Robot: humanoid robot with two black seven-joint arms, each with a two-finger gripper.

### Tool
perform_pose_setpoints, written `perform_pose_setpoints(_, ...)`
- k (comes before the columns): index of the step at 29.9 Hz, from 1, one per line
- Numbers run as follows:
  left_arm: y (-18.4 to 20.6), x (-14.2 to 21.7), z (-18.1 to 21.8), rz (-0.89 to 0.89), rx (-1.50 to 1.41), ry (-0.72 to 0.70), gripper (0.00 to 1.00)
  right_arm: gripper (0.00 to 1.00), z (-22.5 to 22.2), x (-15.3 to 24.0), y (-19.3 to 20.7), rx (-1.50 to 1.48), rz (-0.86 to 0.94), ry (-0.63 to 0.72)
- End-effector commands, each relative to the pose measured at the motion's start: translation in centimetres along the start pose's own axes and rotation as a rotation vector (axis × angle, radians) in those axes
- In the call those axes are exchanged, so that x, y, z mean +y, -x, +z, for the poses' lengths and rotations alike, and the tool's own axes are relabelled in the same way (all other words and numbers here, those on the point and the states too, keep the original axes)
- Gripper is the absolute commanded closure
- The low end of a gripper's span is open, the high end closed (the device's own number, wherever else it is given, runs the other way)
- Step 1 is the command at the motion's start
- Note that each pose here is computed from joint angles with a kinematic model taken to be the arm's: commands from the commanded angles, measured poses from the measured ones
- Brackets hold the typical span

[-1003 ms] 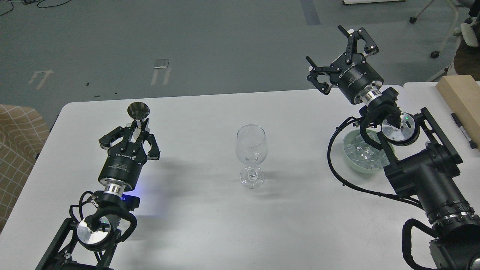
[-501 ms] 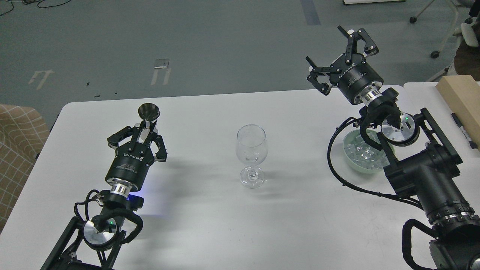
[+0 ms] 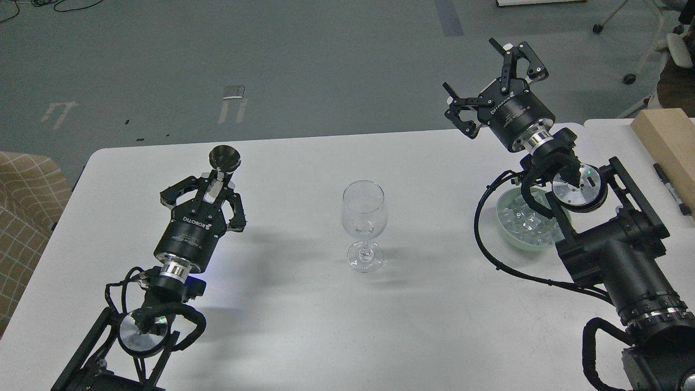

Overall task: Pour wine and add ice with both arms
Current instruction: 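Lift the jigger with the left gripper and carry it toward the wine glass, then bring the held jigger above the wine glass rim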

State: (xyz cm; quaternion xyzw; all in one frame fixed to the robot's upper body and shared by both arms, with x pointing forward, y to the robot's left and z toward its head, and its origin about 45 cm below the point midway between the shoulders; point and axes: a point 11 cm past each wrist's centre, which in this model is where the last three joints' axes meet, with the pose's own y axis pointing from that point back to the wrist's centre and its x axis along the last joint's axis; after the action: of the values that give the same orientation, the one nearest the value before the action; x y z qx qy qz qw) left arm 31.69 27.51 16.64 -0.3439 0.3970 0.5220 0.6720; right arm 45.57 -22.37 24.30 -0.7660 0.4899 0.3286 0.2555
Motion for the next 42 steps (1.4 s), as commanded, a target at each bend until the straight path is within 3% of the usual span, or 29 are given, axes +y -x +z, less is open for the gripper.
perform_pose_setpoints(1, 0.3, -0.2, -0.1, -0.012, -0.021, -0.017, 1.00, 0.00, 0.0, 0.0, 0.0, 0.000, 0.001, 0.000)
perform_pose_setpoints(12, 0.7, -0.5, 0.0, -0.028, -0.044, -0.034, 1.00, 0.00, 0.2, 0.1, -0.3, -0.002, 0.007, 0.004)
perform_pose_setpoints(42, 3.5, -0.3, -5.1, -0.063, -0.006, -0.175, 1.00, 0.00, 0.4, 0.3, -0.8, -0.007, 0.022, 0.005)
